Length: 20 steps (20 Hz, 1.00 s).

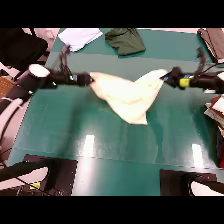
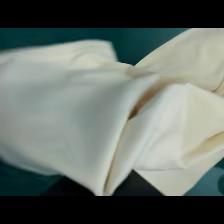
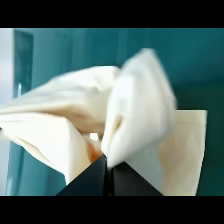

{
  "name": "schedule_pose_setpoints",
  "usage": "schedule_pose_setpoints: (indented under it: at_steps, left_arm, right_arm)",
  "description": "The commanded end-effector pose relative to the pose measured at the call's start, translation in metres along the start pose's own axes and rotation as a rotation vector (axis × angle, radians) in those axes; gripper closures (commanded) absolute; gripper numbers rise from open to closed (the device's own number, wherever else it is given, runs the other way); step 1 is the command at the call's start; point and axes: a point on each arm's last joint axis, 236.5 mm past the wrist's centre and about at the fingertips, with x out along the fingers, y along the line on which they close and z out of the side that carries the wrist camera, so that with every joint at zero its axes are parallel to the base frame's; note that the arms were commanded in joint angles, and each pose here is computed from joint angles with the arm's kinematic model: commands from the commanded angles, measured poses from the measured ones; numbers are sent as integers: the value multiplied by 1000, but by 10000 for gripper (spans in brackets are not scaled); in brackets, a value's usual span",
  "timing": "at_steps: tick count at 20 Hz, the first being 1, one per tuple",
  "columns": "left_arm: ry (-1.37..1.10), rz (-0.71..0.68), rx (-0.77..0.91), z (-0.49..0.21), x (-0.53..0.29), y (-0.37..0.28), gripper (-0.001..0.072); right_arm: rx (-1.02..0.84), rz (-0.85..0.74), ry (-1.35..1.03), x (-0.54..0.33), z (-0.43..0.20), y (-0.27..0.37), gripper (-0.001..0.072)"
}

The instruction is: Fold the shirts.

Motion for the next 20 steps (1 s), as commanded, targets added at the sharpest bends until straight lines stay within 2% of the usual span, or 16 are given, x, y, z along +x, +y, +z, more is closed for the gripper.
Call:
schedule_pose_setpoints:
  at_steps: [1,4,6,10,14,17,20]
  left_arm:
    - [-287,-63,187,105,-73,-82,678]
    - [-462,-143,355,168,-141,-163,678]
    - [-539,-167,440,188,-179,-202,678]
    - [-501,-228,550,176,-218,-250,678]
    - [-311,-238,626,129,-235,-269,678]
    - [-195,-125,611,94,-257,-255,678]
    - [-216,-67,604,81,-286,-258,678]
  right_arm:
    - [-236,61,-212,-66,34,82,694]
    - [-487,73,-459,-138,64,170,694]
    - [-587,59,-591,-185,74,213,695]
    - [-714,43,-609,-231,46,258,695]
    - [-738,-5,-588,-266,4,268,695]
    - [-682,-52,-588,-300,-23,258,695]
    - [-576,-128,-510,-294,-41,228,695]
